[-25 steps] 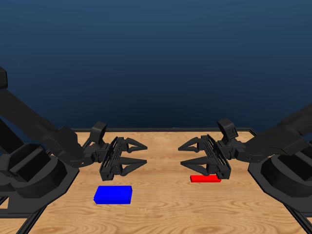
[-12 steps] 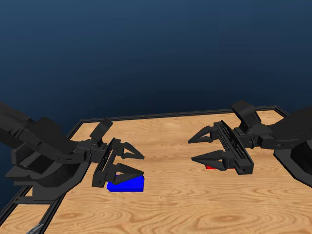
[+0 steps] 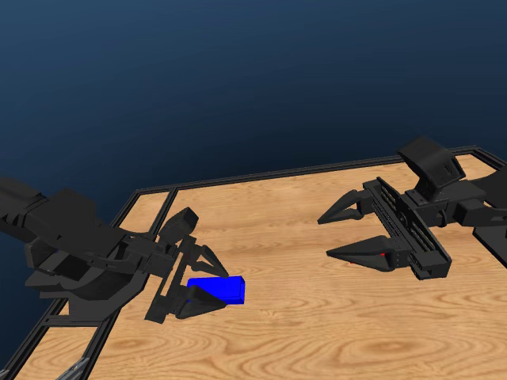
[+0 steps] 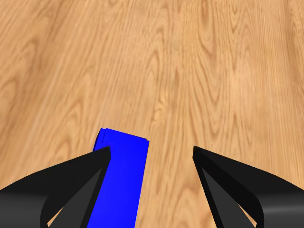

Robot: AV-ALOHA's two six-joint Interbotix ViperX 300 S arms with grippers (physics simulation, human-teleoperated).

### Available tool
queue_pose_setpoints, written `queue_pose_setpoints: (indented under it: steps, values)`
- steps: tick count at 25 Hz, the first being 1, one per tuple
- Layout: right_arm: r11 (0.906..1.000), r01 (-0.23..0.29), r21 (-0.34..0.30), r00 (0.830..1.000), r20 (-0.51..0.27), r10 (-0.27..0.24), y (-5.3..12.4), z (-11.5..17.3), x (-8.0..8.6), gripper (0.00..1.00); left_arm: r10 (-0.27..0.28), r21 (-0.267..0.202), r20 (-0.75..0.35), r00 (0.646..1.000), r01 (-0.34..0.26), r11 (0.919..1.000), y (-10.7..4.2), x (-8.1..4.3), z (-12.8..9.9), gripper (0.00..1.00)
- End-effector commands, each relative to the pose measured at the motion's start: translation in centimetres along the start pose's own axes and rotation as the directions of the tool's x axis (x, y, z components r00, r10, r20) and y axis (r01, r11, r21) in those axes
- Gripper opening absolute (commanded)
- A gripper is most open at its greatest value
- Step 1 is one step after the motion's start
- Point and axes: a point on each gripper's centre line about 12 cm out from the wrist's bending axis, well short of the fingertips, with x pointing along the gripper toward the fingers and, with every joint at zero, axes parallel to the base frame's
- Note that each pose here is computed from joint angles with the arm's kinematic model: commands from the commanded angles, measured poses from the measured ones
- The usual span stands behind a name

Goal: Insert peg into socket

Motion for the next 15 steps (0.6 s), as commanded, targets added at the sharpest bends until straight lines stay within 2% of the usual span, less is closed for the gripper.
queue_pose_setpoints:
  steps: [1, 2, 3, 4, 5, 6, 8, 9, 10, 11, 13, 14, 15]
  values:
    - [0.9999, -0.013, -0.005, 0.998, 0.056, 0.013, 0.5, 1.8, -0.2, 1.0, 0.002, 0.013, -0.031, 1.0, -0.001, 0.9999, -0.2, -0.2, 0.8, 1.0]
    - [0.9999, -0.012, -0.005, 0.999, 0.051, 0.012, 0.5, 1.7, -0.2, 1.0, -0.002, -0.001, -0.022, 1.0, 0.002, 1.0, -0.1, -0.6, 0.9, 1.0]
    - [0.9999, -0.01, -0.001, 0.999, 0.053, 0.01, 0.5, 1.7, -0.3, 1.0, 0.005, 0.018, -0.058, 0.998, -0.004, 0.9998, -0.3, -0.4, 1.0, 1.0]
    - [1.0, -0.007, 0.003, 0.999, 0.05, 0.007, 0.4, 1.6, -0.3, 1.0, -0.012, 0.024, -0.029, 0.999, 0.012, 0.9996, -0.9, -0.7, 2.3, 1.0]
    - [1.0, -0.007, 0.002, 0.999, 0.05, 0.007, 0.4, 1.6, -0.3, 1.0, 0.022, 0.043, -0.089, 0.996, -0.018, 0.9989, -0.2, -1.1, 1.7, 1.0]
    - [1.0, -0.008, 0.004, 0.999, 0.045, 0.008, 0.4, 1.4, -0.3, 1.0, 0.007, 0.026, -0.081, 0.997, -0.005, 0.9996, -0.6, -0.9, 1.4, 1.0]
    - [0.9999, -0.006, 0.012, 0.999, 0.05, 0.005, 0.3, 1.5, -0.2, 1.0, 0.025, 0.041, -0.111, 0.993, -0.02, 0.999, -1.0, -1.1, 2.3, 1.0]
    - [0.9999, -0.004, 0.012, 0.999, 0.04, 0.004, 0.3, 1.2, -0.2, 1.0, 0.042, 0.038, -0.141, 0.989, -0.037, 0.9986, -0.9, -1.2, 2.0, 1.0]
    - [0.9999, -0.004, 0.014, 0.999, 0.042, 0.004, 0.3, 1.2, -0.3, 1.0, 0.04, 0.048, -0.132, 0.99, -0.034, 0.9983, -1.0, -1.6, 2.4, 1.0]
    - [0.9999, -0.004, 0.016, 0.999, 0.039, 0.003, 0.3, 1.3, -0.3, 1.0, 0.08, 0.043, -0.193, 0.978, -0.073, 0.9964, -0.5, -1.1, 1.2, 1.0]
    - [0.9998, -0.002, 0.021, 0.999, 0.052, 0.001, 0.2, 1.5, -0.4, 1.0, 0.077, 0.028, -0.177, 0.981, -0.073, 0.9969, -0.8, -1.2, 1.9, 1.0]
    - [0.9998, -0.003, 0.02, 0.999, 0.053, 0.002, 0.2, 1.5, -0.5, 1.0, 0.104, 0.028, -0.223, 0.969, -0.1, 0.9946, -0.9, -1.3, 1.4, 1.0]
    - [0.9998, -0.002, 0.02, 0.999, 0.044, 0.001, 0.2, 1.3, -0.5, 1.0, 0.102, 0.026, -0.196, 0.975, -0.099, 0.9948, -0.6, -1.3, 1.7, 1.0]
